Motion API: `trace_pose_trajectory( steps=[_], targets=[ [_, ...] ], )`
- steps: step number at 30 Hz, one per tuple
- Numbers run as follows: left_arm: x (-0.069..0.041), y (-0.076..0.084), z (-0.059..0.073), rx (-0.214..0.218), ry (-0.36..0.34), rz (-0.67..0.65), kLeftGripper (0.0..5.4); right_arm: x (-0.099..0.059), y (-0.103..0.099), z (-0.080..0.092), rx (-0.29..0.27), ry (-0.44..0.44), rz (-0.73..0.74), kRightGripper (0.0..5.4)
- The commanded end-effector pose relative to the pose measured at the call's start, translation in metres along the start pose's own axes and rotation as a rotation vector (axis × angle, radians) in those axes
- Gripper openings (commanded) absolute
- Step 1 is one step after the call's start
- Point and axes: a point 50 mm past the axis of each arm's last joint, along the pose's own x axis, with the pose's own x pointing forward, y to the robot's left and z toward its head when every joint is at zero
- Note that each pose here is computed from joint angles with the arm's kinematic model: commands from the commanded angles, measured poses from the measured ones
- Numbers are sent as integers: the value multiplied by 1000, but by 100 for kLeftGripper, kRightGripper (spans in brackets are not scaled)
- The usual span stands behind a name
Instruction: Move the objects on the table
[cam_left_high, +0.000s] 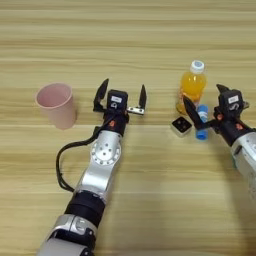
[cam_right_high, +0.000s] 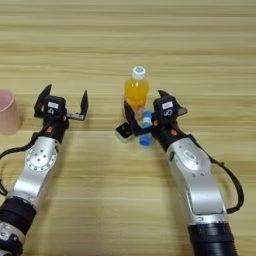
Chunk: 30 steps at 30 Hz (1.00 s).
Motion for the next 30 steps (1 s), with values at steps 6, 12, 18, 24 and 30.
trace_pose_trajectory(
  steps=[6,12,18,24,30],
  targets=[
    [2,-8,2,-12,-13,-7,537,20,-1,1,-22,4,23,540],
    [2,-8,3,-12,-14,-8,537,31,-1,0,-24,6,16,540],
    [2,-8,3,-11,-13,-8,537,39,0,-3,-25,11,22,540],
    [1,-8,3,-11,-14,-8,537,47,0,-6,-29,18,24,540],
    [1,-9,3,-11,-15,-8,537,51,-4,-7,-31,14,14,540]
  ],
)
